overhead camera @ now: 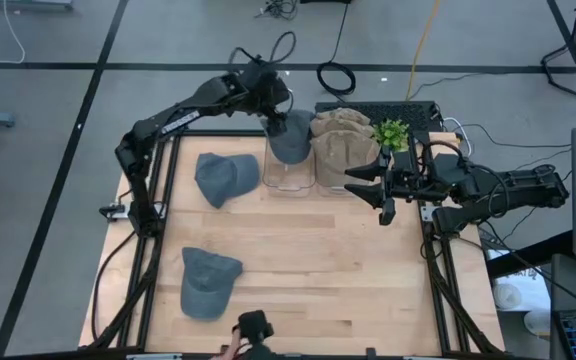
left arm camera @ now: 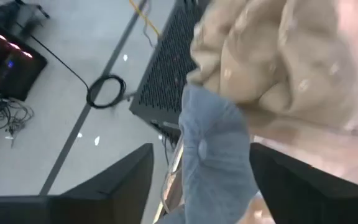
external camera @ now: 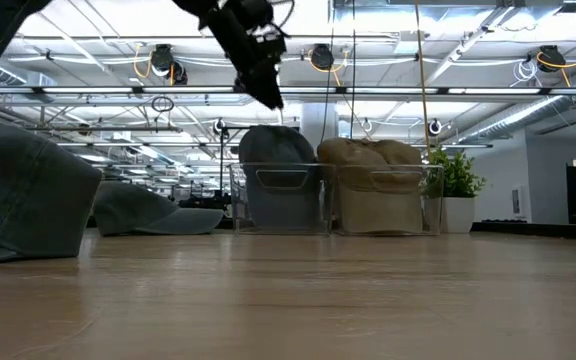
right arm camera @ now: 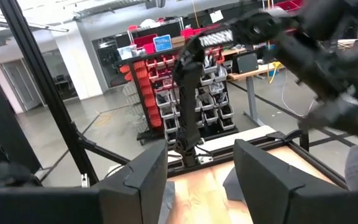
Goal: Pick & Place hat
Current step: Put the top blue cap into the left transparent bin
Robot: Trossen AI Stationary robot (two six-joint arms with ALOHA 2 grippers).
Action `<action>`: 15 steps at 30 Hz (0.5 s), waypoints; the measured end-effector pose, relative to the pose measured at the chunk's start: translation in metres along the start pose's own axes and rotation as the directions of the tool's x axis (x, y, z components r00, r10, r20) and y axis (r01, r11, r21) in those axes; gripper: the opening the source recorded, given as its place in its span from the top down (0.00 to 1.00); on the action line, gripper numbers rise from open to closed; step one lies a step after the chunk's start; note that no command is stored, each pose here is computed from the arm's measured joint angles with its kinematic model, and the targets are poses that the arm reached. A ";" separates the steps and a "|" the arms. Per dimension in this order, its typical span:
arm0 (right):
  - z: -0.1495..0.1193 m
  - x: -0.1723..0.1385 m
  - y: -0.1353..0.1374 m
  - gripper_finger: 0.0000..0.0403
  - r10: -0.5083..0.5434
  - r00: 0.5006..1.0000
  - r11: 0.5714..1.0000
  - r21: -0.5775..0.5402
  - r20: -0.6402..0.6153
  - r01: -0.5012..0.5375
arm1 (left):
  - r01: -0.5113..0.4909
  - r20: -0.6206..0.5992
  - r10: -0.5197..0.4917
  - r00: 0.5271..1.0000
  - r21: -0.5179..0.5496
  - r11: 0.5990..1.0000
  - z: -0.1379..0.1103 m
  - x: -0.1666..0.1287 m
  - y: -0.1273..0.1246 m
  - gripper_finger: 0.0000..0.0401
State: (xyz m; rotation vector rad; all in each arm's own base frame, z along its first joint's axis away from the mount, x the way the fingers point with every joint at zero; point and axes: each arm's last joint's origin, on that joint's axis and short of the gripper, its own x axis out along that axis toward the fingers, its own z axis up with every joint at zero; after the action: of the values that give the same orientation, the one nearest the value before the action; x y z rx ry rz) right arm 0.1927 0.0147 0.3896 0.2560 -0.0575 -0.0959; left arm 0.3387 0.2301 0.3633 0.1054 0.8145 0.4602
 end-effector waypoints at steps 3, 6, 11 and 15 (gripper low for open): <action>-0.001 0.000 0.000 0.58 -0.002 1.000 1.000 -0.003 -0.011 0.002 | 0.001 0.018 0.000 1.000 -0.075 0.997 0.003 -0.022 -0.002 0.25; -0.002 0.000 -0.001 0.58 -0.009 1.000 1.000 -0.012 -0.018 0.009 | 0.008 0.032 -0.002 0.999 -0.204 0.979 0.004 -0.042 -0.004 0.20; -0.003 0.000 -0.001 0.58 -0.012 0.999 1.000 -0.015 -0.032 0.012 | 0.047 0.034 -0.036 0.999 -0.443 0.895 0.001 -0.079 -0.011 0.16; -0.003 0.000 -0.001 0.58 -0.012 0.999 1.000 -0.015 -0.032 0.011 | 0.114 0.046 -0.108 0.993 -0.583 0.805 -0.002 -0.105 -0.017 0.16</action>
State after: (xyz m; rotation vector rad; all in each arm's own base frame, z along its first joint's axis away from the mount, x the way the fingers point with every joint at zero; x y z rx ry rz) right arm 0.1929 0.0147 0.3862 0.2427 -0.0231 -0.1036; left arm 0.2811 0.1688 0.4278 -0.5158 0.6318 0.5813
